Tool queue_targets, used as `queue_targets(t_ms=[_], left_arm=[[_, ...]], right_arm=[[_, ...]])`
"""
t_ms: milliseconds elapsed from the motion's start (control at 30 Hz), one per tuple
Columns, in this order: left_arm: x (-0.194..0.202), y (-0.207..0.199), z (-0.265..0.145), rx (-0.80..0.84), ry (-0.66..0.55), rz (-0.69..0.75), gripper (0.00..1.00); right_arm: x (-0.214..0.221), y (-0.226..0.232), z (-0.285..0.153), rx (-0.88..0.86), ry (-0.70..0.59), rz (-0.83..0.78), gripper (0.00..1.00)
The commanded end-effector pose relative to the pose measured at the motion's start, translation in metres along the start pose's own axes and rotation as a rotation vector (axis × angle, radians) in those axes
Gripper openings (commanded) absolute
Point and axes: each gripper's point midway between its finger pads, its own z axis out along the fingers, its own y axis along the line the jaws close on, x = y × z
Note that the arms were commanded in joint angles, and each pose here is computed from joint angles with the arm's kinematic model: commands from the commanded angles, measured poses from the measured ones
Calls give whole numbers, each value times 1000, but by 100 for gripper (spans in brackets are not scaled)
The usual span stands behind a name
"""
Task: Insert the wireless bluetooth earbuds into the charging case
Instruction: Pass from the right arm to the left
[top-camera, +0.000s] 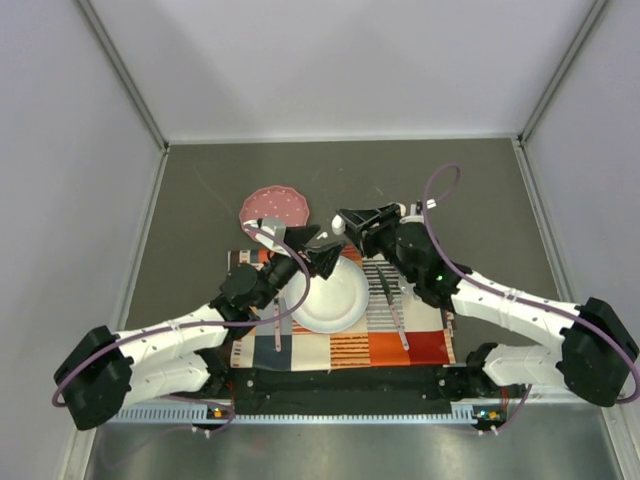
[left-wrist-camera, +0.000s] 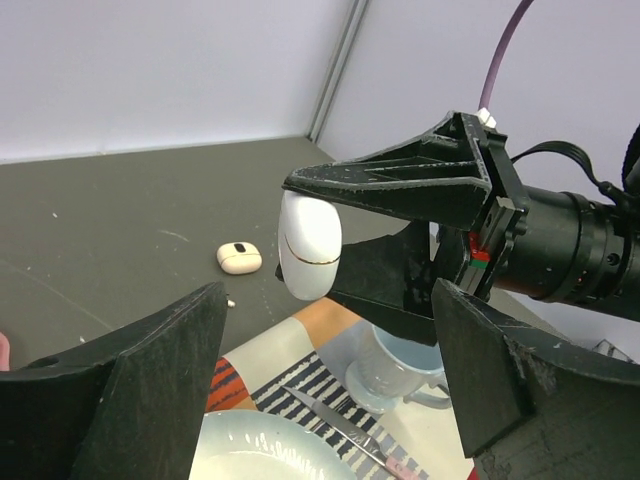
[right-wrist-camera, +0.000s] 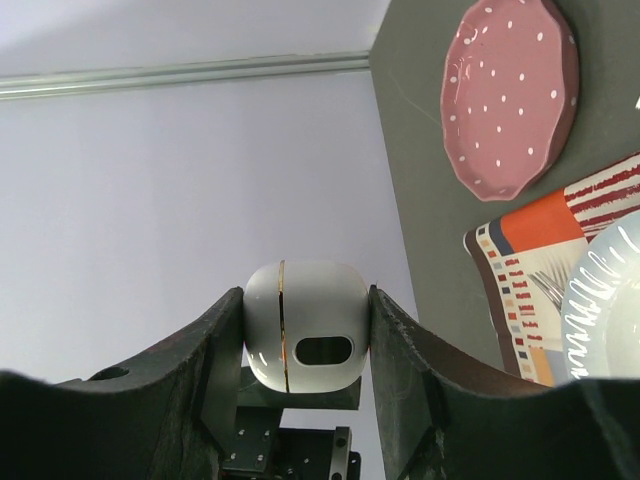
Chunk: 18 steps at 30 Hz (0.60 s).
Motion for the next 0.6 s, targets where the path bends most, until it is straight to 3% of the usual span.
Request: queue_targets(t_ms=[0, 100, 167, 567], left_arm=[[-14, -5, 5, 8, -67, -13, 86], [-12, -5, 10, 3, -62, -18, 81], [-8, -3, 13, -4, -52, -18, 71], [-8, 0, 17, -47, -82, -45, 70]], right_arm=[[9, 34, 1, -101, 25, 48, 14], [12, 33, -1, -104, 30, 56, 14], [12, 35, -3, -116, 27, 60, 14], [12, 28, -13, -127, 38, 81, 14]])
